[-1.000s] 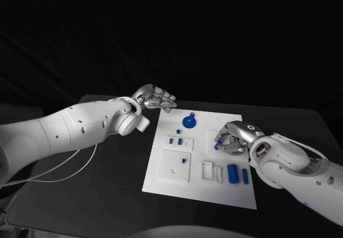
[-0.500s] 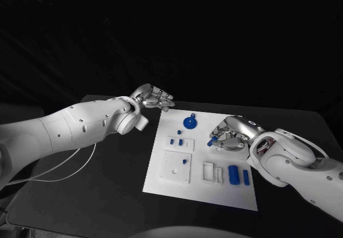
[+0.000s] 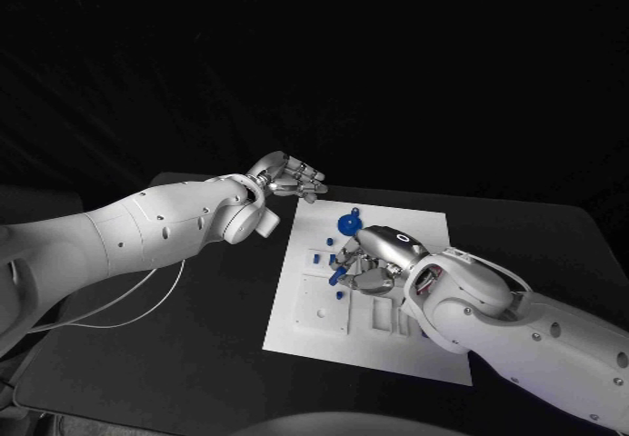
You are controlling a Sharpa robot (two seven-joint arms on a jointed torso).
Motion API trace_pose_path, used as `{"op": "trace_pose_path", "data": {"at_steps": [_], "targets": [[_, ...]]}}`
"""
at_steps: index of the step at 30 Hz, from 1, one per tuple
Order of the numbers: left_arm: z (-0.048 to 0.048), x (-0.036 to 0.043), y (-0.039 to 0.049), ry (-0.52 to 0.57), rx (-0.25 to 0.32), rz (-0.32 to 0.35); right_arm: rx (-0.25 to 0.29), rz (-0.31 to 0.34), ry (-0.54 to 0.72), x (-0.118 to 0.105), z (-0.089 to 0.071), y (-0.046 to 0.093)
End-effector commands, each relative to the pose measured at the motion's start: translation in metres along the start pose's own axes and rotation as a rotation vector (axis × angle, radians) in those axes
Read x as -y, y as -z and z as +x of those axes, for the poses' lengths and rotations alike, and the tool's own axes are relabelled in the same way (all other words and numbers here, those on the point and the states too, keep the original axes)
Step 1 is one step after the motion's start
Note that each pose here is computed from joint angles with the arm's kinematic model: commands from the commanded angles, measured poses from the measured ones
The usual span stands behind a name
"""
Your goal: Assemble the parts on the task board
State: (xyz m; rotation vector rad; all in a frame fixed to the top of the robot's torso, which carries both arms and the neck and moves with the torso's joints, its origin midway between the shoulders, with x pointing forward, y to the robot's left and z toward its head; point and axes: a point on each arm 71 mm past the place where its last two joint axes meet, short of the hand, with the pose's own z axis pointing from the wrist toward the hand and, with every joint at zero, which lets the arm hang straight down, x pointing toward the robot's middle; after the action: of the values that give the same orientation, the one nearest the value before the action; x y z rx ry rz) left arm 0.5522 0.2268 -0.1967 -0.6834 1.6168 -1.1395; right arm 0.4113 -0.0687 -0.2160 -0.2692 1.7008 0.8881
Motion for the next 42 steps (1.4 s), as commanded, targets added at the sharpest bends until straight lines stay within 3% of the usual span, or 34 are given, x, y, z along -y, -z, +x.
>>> {"op": "trace_pose_path", "data": {"at_steps": [1, 11, 17, 33, 42], "targets": [[0.0027, 0.0025, -0.0020, 0.014, -0.004, 0.016, -0.002, -0.052, 0.080, -0.011, 0.007, -0.002], [0.0058, 0.0031, -0.0036, 0.017, -0.014, 0.015, -0.074, -0.074, 0.135, -0.019, 0.032, -0.003], [0.0054, 0.0025, -0.0034, 0.017, -0.016, 0.013, -0.104, -0.072, 0.159, -0.018, 0.040, -0.001], [0.0051, 0.0017, -0.0030, 0.017, -0.018, 0.011, -0.089, -0.063, 0.205, -0.019, 0.050, -0.002], [0.0049, 0.0014, -0.0028, 0.017, -0.020, 0.009, -0.118, -0.058, 0.223, -0.018, 0.056, -0.002]]}}
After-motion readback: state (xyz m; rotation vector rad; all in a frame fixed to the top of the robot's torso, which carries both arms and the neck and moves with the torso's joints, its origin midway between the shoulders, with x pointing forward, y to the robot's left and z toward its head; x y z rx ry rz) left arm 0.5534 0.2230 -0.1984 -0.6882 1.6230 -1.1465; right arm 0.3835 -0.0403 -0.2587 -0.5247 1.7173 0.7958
